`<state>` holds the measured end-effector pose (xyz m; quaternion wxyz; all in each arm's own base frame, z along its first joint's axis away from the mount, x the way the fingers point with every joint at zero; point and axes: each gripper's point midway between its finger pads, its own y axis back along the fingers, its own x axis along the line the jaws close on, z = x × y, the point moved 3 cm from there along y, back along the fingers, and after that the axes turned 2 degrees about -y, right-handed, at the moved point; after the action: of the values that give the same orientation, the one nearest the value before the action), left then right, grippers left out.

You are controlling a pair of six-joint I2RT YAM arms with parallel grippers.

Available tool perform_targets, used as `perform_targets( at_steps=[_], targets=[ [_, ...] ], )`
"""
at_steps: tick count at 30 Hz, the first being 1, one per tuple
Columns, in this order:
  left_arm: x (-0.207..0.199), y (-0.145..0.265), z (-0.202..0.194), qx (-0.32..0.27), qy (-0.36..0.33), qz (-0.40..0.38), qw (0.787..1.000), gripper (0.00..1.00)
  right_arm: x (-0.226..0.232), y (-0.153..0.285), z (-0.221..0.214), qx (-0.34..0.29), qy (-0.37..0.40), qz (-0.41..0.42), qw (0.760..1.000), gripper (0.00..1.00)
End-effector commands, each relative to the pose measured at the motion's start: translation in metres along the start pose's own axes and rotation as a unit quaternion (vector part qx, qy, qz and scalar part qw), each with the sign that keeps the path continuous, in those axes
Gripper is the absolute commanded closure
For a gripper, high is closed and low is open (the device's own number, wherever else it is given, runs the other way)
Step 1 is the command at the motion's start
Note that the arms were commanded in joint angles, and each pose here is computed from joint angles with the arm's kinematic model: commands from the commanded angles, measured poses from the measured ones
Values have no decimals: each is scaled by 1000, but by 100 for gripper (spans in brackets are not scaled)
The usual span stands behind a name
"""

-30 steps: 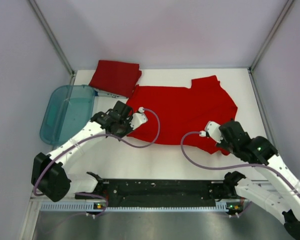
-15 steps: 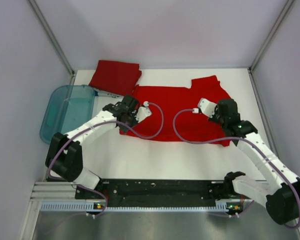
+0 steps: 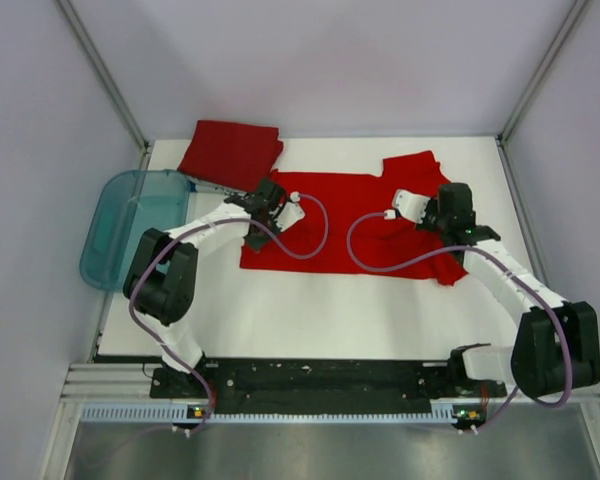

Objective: Fold and stack the t-shirts
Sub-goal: Fold the flattened tshirt in 1/3 of the way

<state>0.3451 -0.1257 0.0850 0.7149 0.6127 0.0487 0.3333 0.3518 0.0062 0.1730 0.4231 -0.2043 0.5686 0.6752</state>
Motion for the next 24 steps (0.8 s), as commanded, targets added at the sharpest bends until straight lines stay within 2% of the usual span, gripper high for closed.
perform_targets(
  at_steps=[1,7,8,11,13,17,21,24],
  targets=[
    [26,5,14,-21,18,42,999,100,-23,-4,15,-33,19,-27,999,100],
    [26,-5,12,-8,21,45,999,99,-18,-9,14,-30,23,-17,999,100],
    [27,-6,12,-6,25,50,998,93,-18,-10,14,-30,24,-15,999,100],
    [43,-8,12,5,50,105,993,48,-18,-10,15,-35,23,-14,999,100],
    [61,1,11,9,68,157,985,39,-17,-11,16,-39,22,-12,999,100],
    [75,37,18,-41,81,179,980,37,-17,-15,18,-41,24,-8,999,100],
    [33,49,20,-115,36,66,991,42,-19,-30,24,-45,30,3,999,100],
    [11,27,-2,-78,30,34,996,45,-23,-49,24,-36,43,12,998,100]
  ],
)
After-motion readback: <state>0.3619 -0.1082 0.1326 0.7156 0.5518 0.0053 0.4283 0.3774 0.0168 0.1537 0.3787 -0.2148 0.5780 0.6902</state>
